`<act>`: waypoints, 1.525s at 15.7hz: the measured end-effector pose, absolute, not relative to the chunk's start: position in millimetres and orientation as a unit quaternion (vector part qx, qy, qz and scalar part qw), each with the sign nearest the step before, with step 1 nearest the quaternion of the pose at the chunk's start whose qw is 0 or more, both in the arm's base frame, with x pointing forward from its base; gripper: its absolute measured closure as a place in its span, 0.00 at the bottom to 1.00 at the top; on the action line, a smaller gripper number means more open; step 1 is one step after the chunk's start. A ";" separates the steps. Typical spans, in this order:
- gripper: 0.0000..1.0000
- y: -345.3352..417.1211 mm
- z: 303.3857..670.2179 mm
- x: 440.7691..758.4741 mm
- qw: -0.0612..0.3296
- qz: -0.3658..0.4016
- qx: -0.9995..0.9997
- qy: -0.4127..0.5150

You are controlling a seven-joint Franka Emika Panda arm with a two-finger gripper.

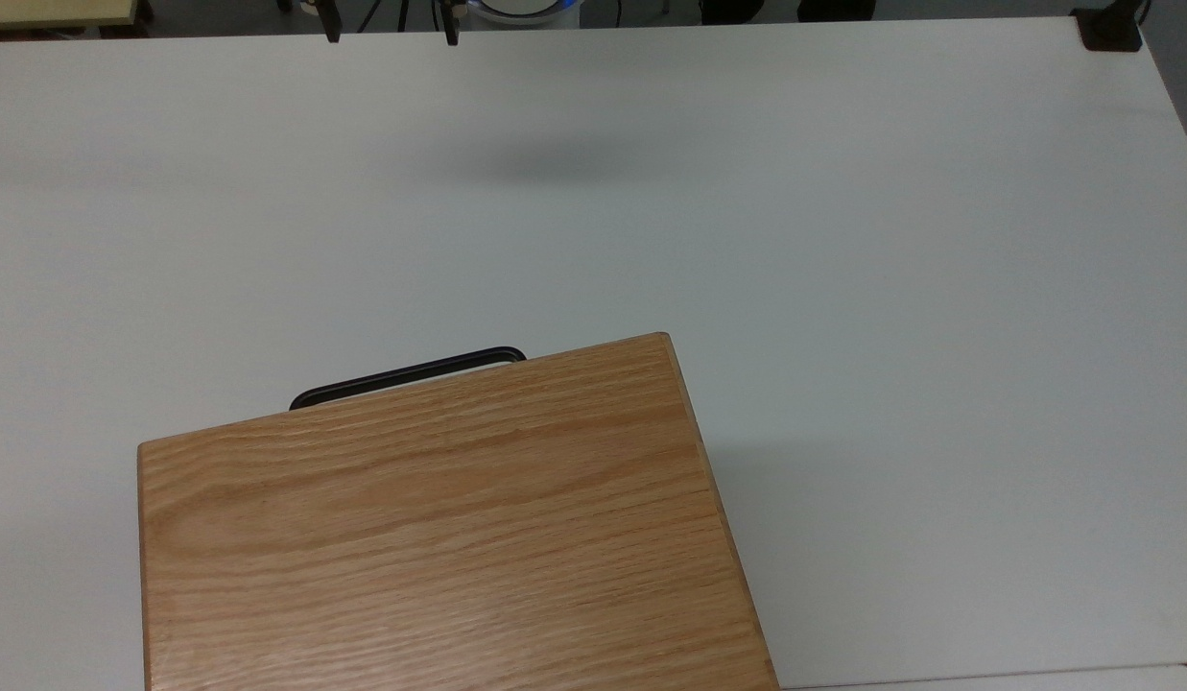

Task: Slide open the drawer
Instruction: 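Lower the open gripper toward the black handle of the upper drawer, then close the gripper around the black drawer handle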

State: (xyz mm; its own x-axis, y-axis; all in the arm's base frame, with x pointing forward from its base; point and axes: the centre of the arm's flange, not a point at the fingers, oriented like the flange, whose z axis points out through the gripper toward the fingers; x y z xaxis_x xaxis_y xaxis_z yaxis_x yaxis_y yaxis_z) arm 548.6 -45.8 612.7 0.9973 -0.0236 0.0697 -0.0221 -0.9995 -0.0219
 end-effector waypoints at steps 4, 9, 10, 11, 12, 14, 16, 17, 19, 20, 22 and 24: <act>0.00 -46.4 611.1 567.1 0.020 -0.081 -0.985 0.154; 0.00 -44.7 608.7 601.1 0.058 -0.168 -0.925 0.337; 0.00 -44.6 606.4 607.2 0.067 -0.179 -0.912 0.363; 0.00 -44.4 603.4 614.4 0.077 -0.190 -0.898 0.390; 0.00 -44.3 600.1 621.9 0.087 -0.201 -0.883 0.414; 0.03 -44.2 591.2 639.2 0.108 -0.223 -0.853 0.459; 0.09 -44.6 581.1 656.7 0.122 -0.235 -0.830 0.492; 0.13 -44.6 577.0 670.0 0.129 -0.240 -0.819 0.506; 0.32 -44.4 576.1 685.6 0.136 -0.245 -0.808 0.519; 0.36 -43.8 575.3 692.6 0.141 -0.251 -0.802 0.523; 0.37 -38.1 570.9 705.6 0.161 -0.271 -0.793 0.521; 0.39 -25.6 555.5 716.7 0.171 -0.273 -0.794 0.516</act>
State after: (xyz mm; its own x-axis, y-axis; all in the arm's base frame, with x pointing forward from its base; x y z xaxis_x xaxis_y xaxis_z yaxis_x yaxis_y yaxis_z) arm 716.7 -25.6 555.5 0.3188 -0.9123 0.2572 -0.7256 -0.4095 -0.5530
